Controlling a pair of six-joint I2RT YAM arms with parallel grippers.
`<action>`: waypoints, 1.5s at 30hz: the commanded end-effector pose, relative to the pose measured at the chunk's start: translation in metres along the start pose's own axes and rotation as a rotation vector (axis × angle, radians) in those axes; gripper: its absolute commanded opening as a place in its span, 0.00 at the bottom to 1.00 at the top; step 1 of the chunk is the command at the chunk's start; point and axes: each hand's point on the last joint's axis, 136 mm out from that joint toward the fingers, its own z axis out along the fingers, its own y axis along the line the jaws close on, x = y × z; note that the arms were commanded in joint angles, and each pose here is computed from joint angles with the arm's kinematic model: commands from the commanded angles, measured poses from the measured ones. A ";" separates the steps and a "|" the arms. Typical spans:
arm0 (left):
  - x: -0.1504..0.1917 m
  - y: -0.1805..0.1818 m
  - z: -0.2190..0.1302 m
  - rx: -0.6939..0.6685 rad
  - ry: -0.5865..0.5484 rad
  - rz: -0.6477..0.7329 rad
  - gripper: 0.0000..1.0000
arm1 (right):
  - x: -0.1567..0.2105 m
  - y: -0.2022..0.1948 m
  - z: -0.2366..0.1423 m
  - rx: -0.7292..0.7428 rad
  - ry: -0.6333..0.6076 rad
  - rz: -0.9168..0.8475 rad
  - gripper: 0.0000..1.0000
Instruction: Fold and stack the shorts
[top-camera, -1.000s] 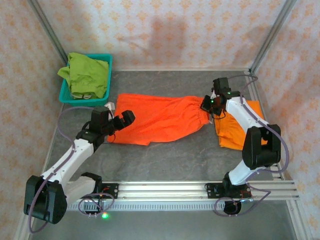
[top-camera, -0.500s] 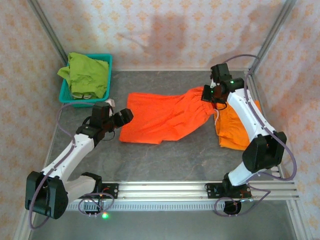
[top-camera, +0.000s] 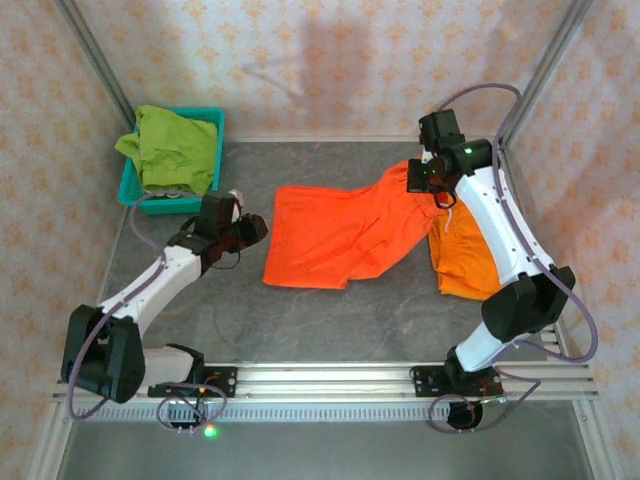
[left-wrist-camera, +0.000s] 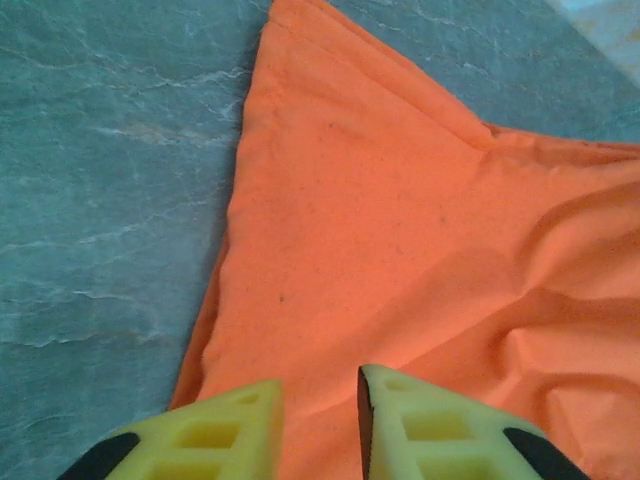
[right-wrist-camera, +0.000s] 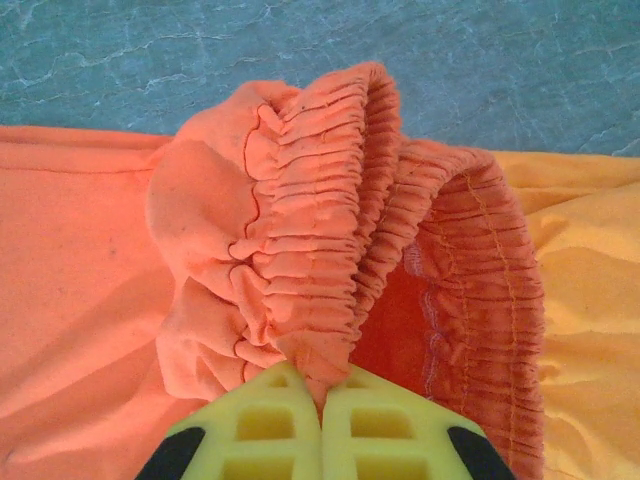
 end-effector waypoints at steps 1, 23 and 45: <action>-0.015 -0.011 0.013 -0.002 -0.023 0.033 0.16 | -0.007 -0.001 -0.007 0.028 -0.018 -0.033 0.00; 0.033 0.036 0.113 -0.210 0.197 0.108 0.00 | -0.001 -0.007 -0.014 0.052 -0.009 -0.066 0.00; 0.083 -0.026 0.038 0.019 0.055 0.114 0.01 | -0.008 -0.019 -0.041 0.282 -0.064 -0.271 0.00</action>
